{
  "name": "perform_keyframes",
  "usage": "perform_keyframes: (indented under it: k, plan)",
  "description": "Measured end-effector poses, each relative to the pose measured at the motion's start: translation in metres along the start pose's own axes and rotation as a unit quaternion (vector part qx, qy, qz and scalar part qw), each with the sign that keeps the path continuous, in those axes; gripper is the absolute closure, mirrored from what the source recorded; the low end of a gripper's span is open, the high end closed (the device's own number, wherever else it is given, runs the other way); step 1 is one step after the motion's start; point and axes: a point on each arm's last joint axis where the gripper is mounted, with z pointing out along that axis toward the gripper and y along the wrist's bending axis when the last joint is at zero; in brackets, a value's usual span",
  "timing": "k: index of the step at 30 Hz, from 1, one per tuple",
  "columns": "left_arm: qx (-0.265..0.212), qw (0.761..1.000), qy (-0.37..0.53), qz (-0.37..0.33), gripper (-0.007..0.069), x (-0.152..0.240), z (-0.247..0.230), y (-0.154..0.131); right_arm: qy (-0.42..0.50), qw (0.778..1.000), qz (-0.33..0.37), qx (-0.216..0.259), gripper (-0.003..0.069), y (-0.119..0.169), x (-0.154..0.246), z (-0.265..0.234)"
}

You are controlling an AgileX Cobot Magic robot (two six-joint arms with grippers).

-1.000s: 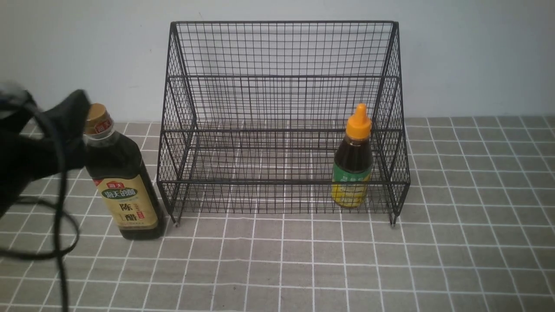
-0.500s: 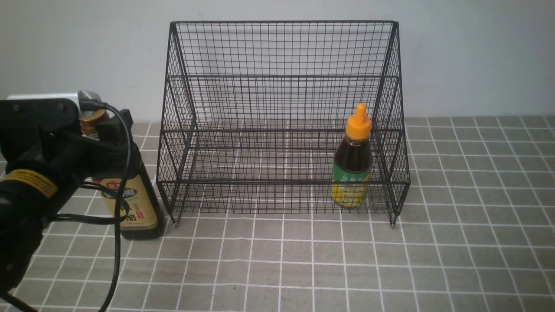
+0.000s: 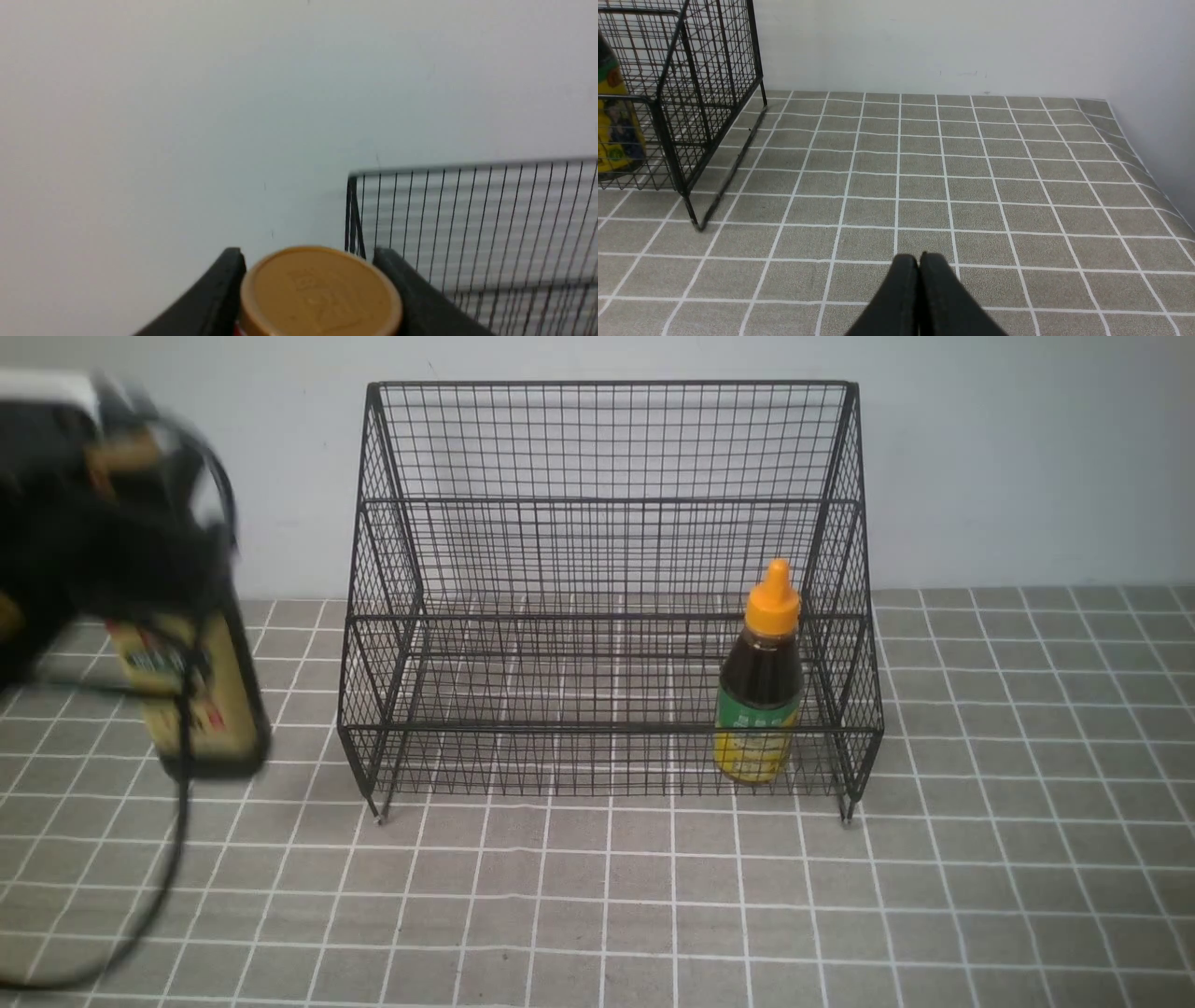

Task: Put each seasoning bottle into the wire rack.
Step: Use the left arm to put the condiment bottle back on the shelf

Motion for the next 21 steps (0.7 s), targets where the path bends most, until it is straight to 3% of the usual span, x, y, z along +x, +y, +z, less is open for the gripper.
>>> perform_keyframes:
  k: [4, 10, 16, 21]
  plan:
    - [0.018, 0.999, -0.039, -0.026, 0.0318, -0.057, 0.01, -0.015, 0.0, 1.0, 0.0, 0.0, 0.067, 0.0, 0.0, 0.0]
    - [0.062, 0.994, -0.071, -0.058, 0.0318, -0.095, 0.036, -0.044, 0.0, 1.0, 0.0, 0.0, 0.067, 0.0, 0.0, 0.0]
    - [0.089, 0.993, -0.046, -0.06, 0.0318, -0.083, 0.083, -0.071, 0.0, 1.0, 0.0, 0.0, 0.067, 0.0, 0.0, 0.0]
    - [0.08, 0.995, -0.012, -0.062, 0.0318, -0.055, 0.117, -0.078, 0.0, 1.0, 0.0, 0.0, 0.067, 0.0, 0.0, 0.0]
